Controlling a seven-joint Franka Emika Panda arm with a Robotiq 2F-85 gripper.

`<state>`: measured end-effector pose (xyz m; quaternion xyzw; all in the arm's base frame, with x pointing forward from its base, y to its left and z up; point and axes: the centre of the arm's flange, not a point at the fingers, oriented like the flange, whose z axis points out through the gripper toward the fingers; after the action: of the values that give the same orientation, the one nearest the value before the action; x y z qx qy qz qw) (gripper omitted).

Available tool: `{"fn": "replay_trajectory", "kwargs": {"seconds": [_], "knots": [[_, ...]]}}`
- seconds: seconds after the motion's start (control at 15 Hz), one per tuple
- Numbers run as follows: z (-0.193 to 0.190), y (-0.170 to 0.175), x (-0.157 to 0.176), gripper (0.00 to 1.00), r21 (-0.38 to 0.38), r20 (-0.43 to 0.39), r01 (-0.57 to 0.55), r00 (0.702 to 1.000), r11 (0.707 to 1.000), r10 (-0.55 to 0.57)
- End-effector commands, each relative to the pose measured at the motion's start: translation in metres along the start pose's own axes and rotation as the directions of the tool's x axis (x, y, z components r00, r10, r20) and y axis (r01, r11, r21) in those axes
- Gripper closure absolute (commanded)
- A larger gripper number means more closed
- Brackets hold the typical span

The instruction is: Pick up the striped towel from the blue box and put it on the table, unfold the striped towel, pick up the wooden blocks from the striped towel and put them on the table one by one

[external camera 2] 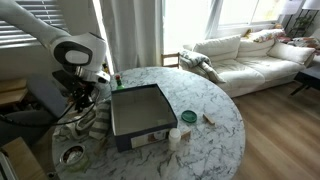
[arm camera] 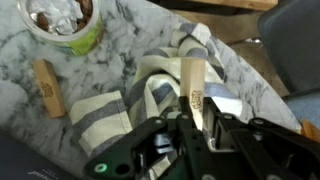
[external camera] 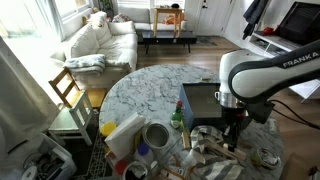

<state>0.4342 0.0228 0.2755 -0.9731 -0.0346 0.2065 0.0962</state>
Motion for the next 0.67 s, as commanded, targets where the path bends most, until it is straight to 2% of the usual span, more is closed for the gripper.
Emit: {"fn": "replay_trajectory", "kwargs": {"seconds": [0.0, 0.13, 0.27, 0.33, 0.6], "knots": [[-0.018, 0.018, -0.023, 0.95, -0.071, 0.141, 0.096, 0.986, 0.993, -0.085], [-0.014, 0.037, -0.034, 0.95, -0.134, 0.227, 0.11, 0.971, 0.985, -0.078], [-0.003, 0.056, -0.042, 0.95, -0.191, 0.266, 0.114, 0.962, 0.975, -0.06], [0.003, 0.065, -0.043, 0.95, -0.218, 0.256, 0.111, 0.965, 0.97, -0.053], [0.019, 0.086, -0.039, 0.95, -0.24, 0.191, 0.103, 0.98, 0.965, -0.057]]}}
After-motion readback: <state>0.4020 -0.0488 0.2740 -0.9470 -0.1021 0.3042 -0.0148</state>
